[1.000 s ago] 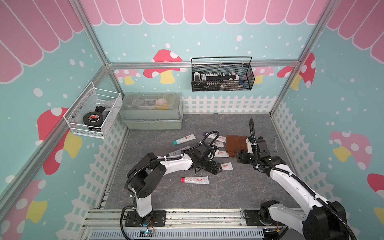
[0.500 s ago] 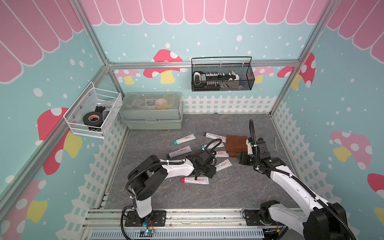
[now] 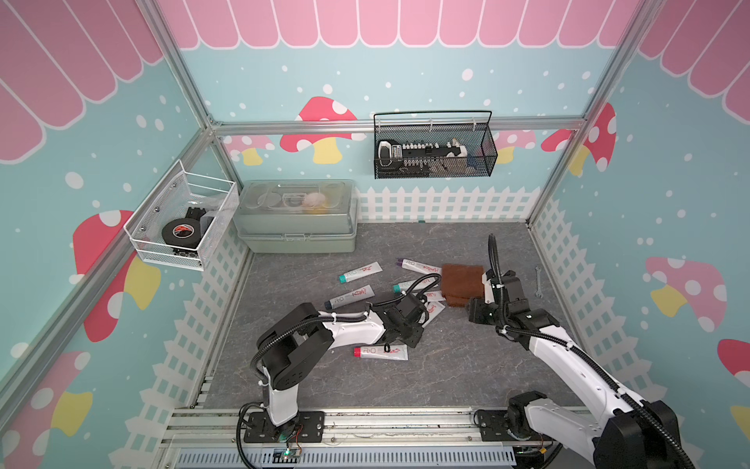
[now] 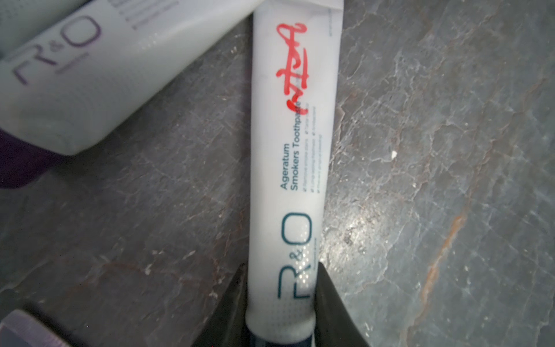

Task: Wipe the surface of the toothpaste tube
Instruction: Adjust the toothpaste at the center of the board.

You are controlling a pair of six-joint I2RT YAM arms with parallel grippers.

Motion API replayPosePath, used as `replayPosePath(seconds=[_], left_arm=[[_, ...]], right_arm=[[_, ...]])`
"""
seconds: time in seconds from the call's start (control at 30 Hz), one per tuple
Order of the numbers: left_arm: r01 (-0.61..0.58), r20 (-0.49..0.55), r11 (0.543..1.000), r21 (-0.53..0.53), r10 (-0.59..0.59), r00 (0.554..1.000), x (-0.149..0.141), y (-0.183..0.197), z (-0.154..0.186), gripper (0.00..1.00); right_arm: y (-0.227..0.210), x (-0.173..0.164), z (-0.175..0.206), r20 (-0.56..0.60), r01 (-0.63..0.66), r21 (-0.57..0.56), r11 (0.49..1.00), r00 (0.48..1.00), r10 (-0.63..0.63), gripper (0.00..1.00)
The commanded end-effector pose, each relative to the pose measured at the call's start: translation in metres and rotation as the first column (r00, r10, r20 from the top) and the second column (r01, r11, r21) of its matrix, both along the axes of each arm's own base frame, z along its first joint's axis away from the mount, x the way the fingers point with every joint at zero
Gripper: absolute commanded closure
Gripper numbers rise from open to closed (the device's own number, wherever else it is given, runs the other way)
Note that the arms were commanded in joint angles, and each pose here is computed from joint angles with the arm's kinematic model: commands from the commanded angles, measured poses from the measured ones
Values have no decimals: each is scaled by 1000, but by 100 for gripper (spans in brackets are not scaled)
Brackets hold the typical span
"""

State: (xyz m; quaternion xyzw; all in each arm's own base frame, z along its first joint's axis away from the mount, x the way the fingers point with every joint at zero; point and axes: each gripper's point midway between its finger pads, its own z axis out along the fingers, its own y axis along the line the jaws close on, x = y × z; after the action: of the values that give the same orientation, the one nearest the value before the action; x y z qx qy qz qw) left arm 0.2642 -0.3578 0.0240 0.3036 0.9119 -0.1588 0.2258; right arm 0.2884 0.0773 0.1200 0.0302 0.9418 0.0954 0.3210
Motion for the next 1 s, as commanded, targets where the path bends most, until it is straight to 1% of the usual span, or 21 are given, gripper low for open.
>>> replayPosePath(seconds=[0.0,0.17,0.23,0.27,0.33,0.37,0.43,0.63,0.73,0.8,0.97], left_arm=[[83,-20,996,10,-83,996,-6,-15,-6,70],[120,-33,993,13,-119,992,-7,-22,-11,70],[123,-36,992,10,-122,992,-8,-22,-10,67],[121,-33,993,8,-121,992,-8,-21,-9,62],[112,-29,994,2,-112,993,-9,-18,-6,48],[107,-28,994,-4,-107,994,-9,-17,-4,43],[95,-29,995,-19,-95,995,-11,-13,0,37],[54,-33,996,-76,-57,998,-14,-1,8,36],[19,-36,993,-118,-24,999,-11,5,12,36],[-6,-37,987,-161,0,999,-7,9,17,36],[-64,-57,955,-288,49,997,2,20,32,36]], right_arm=[[-6,-3,1,-10,26,-34,999,1000,-26,41],[-15,-1,5,-1,57,-73,996,998,-57,41],[-17,2,9,9,70,-80,994,998,-69,41],[-17,5,11,14,71,-80,994,997,-71,41],[-15,12,15,12,70,-77,995,998,-69,41],[-14,17,16,9,67,-76,995,998,-66,41],[-9,26,20,3,57,-68,996,998,-57,41],[8,60,30,-16,23,-42,999,1000,-24,34],[14,80,31,-34,11,-51,999,999,-13,33],[15,93,27,-51,13,-75,997,999,-17,33],[25,122,6,-126,-17,-108,994,992,3,33]])
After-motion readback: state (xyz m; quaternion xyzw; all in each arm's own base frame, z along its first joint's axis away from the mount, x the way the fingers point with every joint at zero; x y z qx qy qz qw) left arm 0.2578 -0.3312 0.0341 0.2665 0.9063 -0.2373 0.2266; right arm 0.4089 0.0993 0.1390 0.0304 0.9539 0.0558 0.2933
